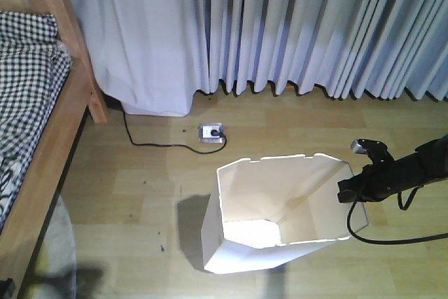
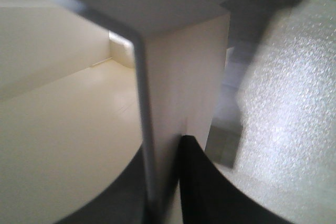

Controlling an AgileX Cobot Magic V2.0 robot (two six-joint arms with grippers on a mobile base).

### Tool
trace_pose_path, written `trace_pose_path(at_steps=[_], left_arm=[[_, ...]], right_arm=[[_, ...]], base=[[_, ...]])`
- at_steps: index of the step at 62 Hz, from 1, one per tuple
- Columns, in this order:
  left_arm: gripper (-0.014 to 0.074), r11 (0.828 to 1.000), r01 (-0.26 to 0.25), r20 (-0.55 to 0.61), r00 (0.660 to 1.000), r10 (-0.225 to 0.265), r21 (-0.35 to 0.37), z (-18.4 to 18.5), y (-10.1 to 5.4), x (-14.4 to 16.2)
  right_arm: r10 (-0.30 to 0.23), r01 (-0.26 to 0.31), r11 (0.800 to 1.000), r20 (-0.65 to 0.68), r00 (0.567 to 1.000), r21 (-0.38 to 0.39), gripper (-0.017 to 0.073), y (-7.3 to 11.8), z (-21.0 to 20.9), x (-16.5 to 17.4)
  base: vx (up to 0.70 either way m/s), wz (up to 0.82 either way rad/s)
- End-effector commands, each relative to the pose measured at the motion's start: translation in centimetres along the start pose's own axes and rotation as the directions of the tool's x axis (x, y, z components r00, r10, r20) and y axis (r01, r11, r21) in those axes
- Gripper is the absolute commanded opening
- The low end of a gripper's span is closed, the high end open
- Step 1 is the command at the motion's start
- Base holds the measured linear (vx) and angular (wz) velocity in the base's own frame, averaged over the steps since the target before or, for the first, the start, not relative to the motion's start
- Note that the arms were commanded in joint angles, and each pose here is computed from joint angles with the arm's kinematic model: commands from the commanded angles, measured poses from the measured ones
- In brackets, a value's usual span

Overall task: Move trash bin to bedside with robot
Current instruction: 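Drive forward carrying the bin toward the bedside by the curtains, then lower the held bin onto the floor beside the bed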

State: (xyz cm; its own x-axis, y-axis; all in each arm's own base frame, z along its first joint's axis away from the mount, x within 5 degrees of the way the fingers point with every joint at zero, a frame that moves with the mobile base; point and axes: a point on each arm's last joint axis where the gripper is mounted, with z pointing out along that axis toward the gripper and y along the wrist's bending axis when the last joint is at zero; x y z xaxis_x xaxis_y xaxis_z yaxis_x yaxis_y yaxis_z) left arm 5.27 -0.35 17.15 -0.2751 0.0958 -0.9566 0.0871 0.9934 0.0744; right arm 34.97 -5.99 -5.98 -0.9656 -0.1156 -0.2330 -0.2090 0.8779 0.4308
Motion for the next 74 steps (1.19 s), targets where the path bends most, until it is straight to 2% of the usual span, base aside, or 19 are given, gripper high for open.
trace_pose_path(at_steps=[1,41,74], left_arm=[[-0.0007,1.0,0.005,0.072,0.997,-0.004,-0.005,0.05,0.01,-0.14],[-0.0007,1.0,0.005,0.072,0.997,-0.004,-0.005,0.05,0.01,-0.14],[-0.0007,1.0,0.005,0.072,0.997,-0.004,-0.005,0.05,0.01,-0.14]], right_arm=[[0.014,0.002,0.986,0.093,0.996,-0.167,-0.0003,2.26,-2.9,-2.4],[0.014,0.002,0.986,0.093,0.996,-0.167,-0.0003,2.26,-2.9,-2.4],[0.014,0.002,0.986,0.093,0.996,-0.167,-0.0003,2.26,-2.9,-2.4]], base=[[0.26,-0.05],[0.24,-0.02],[0.06,0.03]])
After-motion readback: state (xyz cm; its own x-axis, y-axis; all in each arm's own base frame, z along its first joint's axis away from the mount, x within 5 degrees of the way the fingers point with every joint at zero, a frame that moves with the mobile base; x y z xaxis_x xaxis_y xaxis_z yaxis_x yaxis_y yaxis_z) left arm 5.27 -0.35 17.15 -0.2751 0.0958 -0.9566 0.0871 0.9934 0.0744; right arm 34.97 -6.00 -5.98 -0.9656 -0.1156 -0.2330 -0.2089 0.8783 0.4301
